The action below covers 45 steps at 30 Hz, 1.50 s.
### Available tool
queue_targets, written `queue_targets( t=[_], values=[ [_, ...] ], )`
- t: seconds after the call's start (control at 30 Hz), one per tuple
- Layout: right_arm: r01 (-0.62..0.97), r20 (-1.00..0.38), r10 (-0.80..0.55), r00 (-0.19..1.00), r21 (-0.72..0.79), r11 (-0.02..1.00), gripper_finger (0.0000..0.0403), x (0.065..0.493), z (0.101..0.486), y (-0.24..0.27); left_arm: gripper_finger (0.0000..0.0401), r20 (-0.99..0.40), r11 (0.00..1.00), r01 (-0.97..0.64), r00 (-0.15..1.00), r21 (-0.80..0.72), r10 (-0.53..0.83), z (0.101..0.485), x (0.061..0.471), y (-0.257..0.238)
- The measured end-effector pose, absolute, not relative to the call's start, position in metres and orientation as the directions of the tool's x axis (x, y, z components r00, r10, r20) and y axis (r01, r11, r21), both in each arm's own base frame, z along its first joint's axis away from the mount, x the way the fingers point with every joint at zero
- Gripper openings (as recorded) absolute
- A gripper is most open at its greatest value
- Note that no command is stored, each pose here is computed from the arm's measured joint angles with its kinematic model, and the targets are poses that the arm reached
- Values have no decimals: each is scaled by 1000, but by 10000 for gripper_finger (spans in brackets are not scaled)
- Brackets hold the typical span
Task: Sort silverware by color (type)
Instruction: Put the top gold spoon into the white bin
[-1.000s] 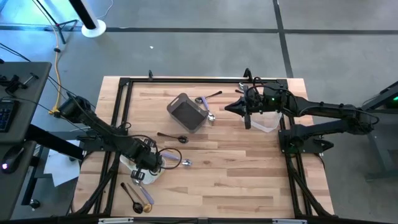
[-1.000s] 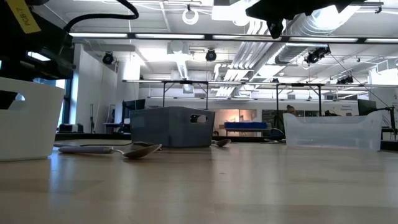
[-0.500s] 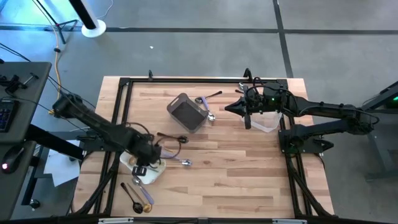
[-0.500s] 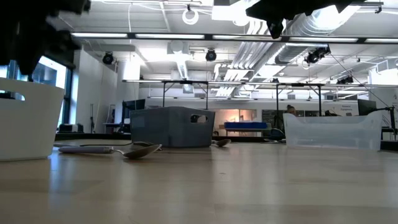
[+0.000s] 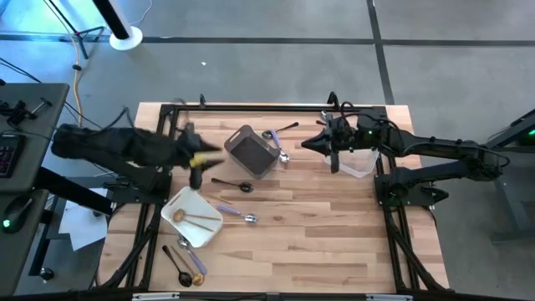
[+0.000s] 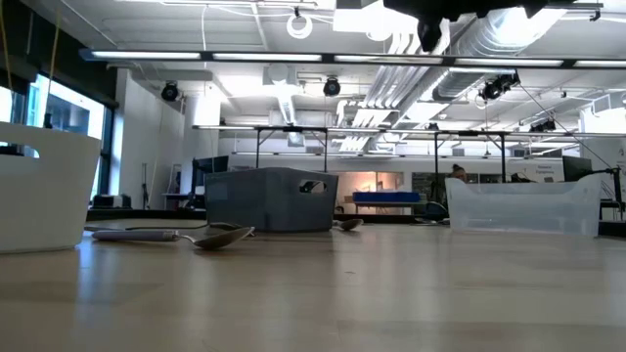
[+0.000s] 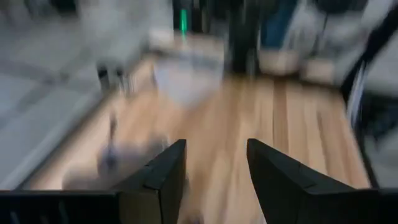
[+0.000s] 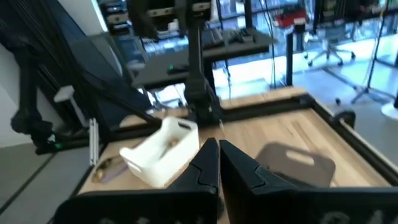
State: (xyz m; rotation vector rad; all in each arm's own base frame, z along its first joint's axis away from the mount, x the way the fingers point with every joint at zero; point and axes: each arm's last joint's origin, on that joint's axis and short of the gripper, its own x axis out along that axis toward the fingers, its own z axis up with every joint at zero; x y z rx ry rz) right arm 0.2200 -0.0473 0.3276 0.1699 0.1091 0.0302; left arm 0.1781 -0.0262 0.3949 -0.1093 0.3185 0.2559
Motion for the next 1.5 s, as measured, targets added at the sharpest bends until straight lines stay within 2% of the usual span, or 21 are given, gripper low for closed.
queue_targets(
  t=[0.17,0.37,0.53,0.67,0.87,0.93,1.5],
  values=[
    [-33,-44,41,998,169,985,0,220,334,-47,161,-36,972,-216,976,-90,213,401,186,-10],
    [-39,-36,45,998,166,985,0,220,334,-47,161,-14,981,-155,988,-114,155,356,202,9],
    [-43,-34,48,998,141,989,0,220,335,-47,160,80,971,-131,986,-198,149,336,209,31],
    [-43,-34,48,998,132,990,0,220,335,-47,132,68,976,-89,992,-200,104,330,212,37],
    [-43,-34,48,998,132,990,0,220,335,-47,28,65,978,-85,993,-193,99,330,213,37],
    [-43,-34,48,998,127,991,0,220,335,-47,8,59,975,-85,993,-206,99,329,213,37],
    [-43,-34,47,998,114,993,0,220,335,-47,0,57,974,-100,992,-201,113,329,213,37]
  ],
)
